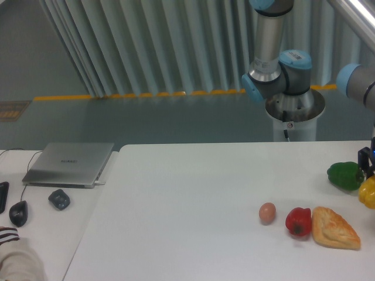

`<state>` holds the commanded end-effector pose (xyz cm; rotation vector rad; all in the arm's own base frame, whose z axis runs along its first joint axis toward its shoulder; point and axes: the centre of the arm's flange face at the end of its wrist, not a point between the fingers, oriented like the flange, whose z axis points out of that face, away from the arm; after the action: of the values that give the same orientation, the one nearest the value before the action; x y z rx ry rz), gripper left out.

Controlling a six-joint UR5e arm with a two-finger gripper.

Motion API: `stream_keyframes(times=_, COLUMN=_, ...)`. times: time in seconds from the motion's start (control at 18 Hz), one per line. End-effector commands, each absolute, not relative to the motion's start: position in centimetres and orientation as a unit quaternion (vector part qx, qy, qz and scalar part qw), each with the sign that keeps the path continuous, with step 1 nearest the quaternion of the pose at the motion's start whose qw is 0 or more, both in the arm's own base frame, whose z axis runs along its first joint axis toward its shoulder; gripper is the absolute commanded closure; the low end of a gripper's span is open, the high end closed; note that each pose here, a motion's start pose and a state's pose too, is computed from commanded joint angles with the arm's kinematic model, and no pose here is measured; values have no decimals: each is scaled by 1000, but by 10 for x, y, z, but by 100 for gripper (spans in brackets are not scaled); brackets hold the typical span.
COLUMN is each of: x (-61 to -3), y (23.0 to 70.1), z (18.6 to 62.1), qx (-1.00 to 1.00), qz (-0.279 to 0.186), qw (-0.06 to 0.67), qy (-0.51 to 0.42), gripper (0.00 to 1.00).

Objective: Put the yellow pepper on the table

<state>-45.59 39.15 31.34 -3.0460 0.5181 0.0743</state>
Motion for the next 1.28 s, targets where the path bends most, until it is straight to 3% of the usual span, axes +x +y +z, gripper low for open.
stream_keyframes(times=0.11, x=-456, y=391, z=312, qx=-985, qz=23, qw=24, qy=168, gripper=35)
stream_keyframes(times=0.56, x=-439, y=417, z=297, qx=-979, qz=36, qw=-20, qy=198, gripper=1)
stream_keyframes(times=0.83, x=-441, y=417, z=309, qx=-977, qz=45, qw=-16, qy=207, gripper=0)
stream_keyframes(times=1.06, x=-451, y=426, z=358, qx=-975, qz=86, qw=3, qy=203, gripper=0)
stream_keyframes(times=1.28, x=-459, y=428, z=391, qx=-976, qz=74, qw=-2, qy=205, gripper=0)
